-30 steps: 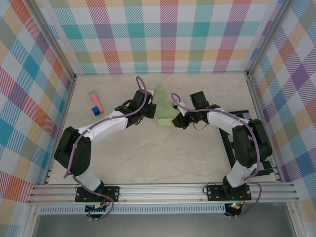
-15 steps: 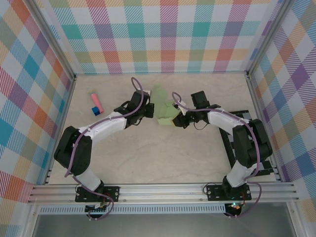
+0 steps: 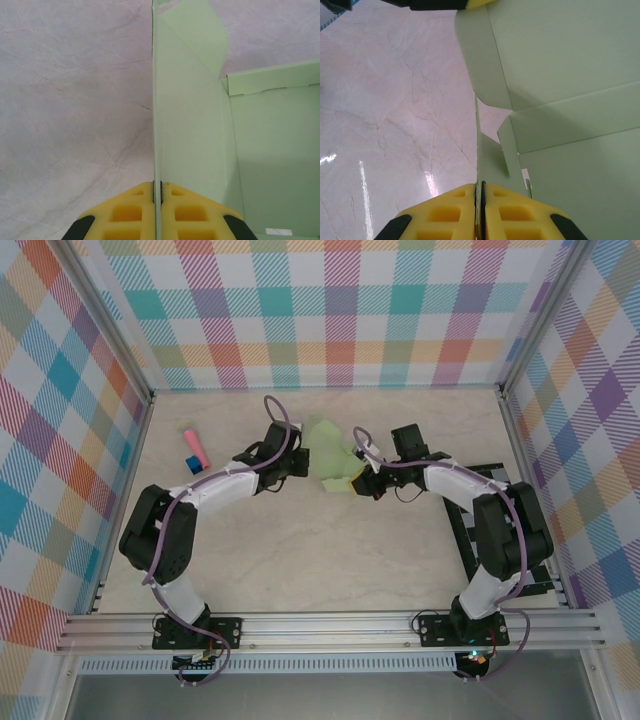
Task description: Fold the paper box
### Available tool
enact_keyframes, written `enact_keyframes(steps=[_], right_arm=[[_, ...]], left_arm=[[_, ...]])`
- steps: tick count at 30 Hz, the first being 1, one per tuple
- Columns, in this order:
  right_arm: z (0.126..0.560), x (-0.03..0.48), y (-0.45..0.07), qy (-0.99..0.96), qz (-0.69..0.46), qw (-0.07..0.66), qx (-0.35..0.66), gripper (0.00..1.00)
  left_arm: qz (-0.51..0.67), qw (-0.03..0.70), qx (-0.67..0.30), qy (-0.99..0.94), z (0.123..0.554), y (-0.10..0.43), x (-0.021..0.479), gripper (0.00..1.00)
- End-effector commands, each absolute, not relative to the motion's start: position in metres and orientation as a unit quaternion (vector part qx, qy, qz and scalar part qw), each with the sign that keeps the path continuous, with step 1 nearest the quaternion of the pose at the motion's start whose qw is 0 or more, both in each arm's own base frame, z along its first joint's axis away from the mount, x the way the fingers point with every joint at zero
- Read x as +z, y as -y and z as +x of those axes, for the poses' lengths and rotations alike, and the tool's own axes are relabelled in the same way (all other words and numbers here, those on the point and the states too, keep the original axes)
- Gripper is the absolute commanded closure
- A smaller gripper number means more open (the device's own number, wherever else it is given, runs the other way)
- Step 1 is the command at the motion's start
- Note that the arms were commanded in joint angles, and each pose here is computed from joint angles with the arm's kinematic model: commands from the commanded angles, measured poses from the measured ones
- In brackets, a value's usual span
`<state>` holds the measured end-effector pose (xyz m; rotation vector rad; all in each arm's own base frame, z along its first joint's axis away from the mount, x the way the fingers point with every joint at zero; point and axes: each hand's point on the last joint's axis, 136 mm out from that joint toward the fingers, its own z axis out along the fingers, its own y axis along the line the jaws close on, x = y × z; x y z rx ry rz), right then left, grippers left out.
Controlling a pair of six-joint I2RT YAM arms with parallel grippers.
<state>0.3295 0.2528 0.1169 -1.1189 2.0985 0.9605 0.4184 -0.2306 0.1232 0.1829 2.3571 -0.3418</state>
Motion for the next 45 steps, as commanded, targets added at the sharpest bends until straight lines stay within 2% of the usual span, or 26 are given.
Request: enact_keyframes(steps=[1, 4, 8, 11, 24, 28, 35, 45], right_arm=[[0.316, 0.141, -0.258, -0.74, -0.452, 0.312, 0.389, 0.89], [0.311, 0.142, -0.259, -0.73, -0.463, 0.311, 0.396, 0.87], [0.322, 0.139, -0.257, -0.744, -0.452, 0.317, 0.376, 0.88], [0.33, 0.136, -0.254, -0.756, -0.441, 0.323, 0.36, 0.93], [0.362, 0.13, -0.237, -0.802, -0.372, 0.346, 0.316, 0.94], [0.348, 0.143, -0.246, -0.762, -0.401, 0.362, 0.358, 0.93], [0.341, 0.146, -0.246, -0.746, -0.416, 0.372, 0.363, 0.93], [0.372, 0.135, -0.233, -0.798, -0.352, 0.375, 0.314, 0.93]], left_arm=[[0.09, 0.32, -0.116, -0.936, 0.41, 0.225, 0.104, 1.0], [0.091, 0.319, -0.12, -0.936, 0.412, 0.227, 0.104, 1.0], [0.086, 0.324, -0.127, -0.934, 0.414, 0.229, 0.105, 1.0], [0.086, 0.323, -0.128, -0.934, 0.415, 0.23, 0.104, 1.0], [0.084, 0.356, -0.105, -0.925, 0.418, 0.219, 0.119, 1.0], [0.085, 0.352, -0.096, -0.927, 0.421, 0.218, 0.114, 1.0], [0.077, 0.341, -0.089, -0.933, 0.435, 0.214, 0.099, 1.0], [0.081, 0.341, -0.121, -0.929, 0.438, 0.216, 0.101, 1.0]])
